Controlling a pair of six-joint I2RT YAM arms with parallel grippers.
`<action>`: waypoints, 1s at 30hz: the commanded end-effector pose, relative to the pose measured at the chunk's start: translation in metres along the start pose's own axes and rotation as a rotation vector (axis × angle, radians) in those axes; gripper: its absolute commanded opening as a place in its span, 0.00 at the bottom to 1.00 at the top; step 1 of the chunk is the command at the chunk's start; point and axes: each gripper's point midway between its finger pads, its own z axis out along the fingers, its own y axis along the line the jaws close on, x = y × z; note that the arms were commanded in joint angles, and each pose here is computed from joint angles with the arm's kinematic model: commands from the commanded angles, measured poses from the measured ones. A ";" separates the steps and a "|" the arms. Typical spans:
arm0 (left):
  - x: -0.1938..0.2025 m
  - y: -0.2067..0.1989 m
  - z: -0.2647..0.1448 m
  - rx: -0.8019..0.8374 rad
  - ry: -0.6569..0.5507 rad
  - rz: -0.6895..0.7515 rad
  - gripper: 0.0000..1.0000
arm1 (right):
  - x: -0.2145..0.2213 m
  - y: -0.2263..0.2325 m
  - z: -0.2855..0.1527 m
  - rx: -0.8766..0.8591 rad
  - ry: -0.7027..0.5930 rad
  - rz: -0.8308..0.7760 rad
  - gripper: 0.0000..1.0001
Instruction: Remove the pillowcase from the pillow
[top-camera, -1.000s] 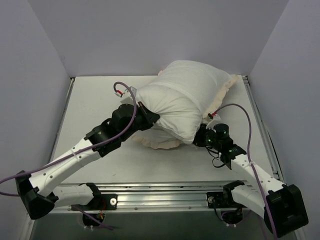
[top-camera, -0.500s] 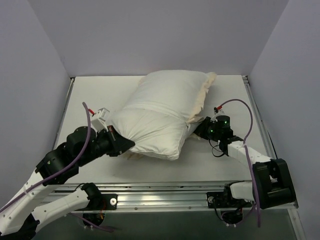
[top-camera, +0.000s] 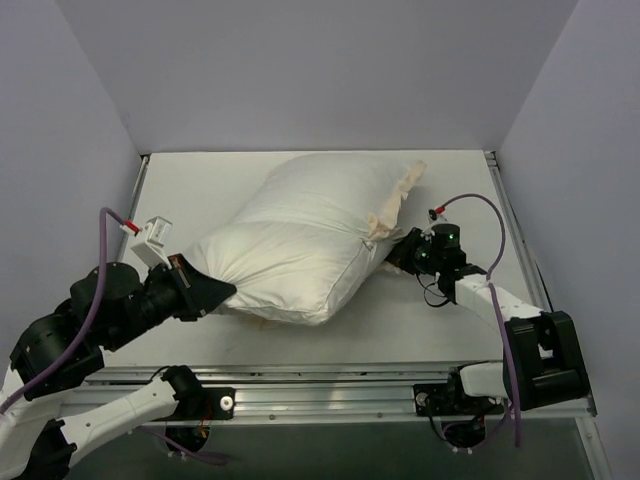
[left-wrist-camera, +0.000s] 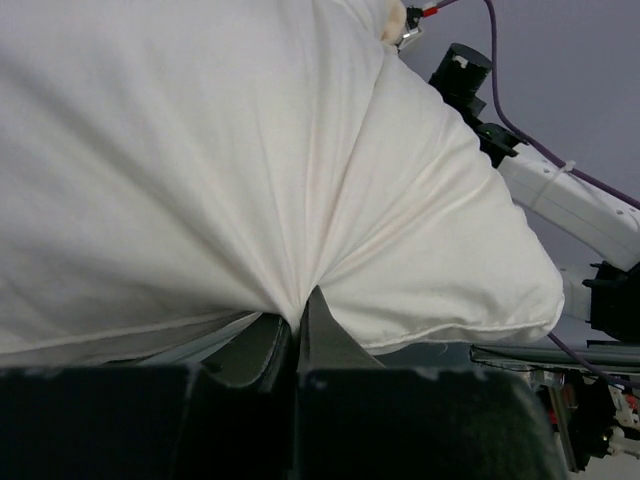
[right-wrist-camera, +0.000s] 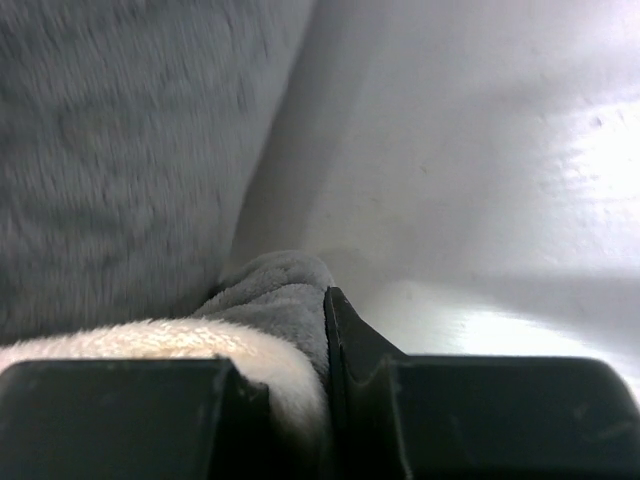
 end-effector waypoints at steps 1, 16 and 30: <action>-0.092 -0.076 -0.082 0.295 -0.321 0.045 0.02 | -0.083 -0.080 -0.012 0.377 -0.345 0.120 0.00; 0.086 -0.002 0.073 0.161 0.245 -0.177 0.02 | -0.069 -0.050 -0.041 0.309 -0.291 0.045 0.18; 0.047 -0.063 0.090 0.231 0.224 0.209 0.94 | -0.089 -0.001 -0.098 0.300 -0.323 -0.054 0.80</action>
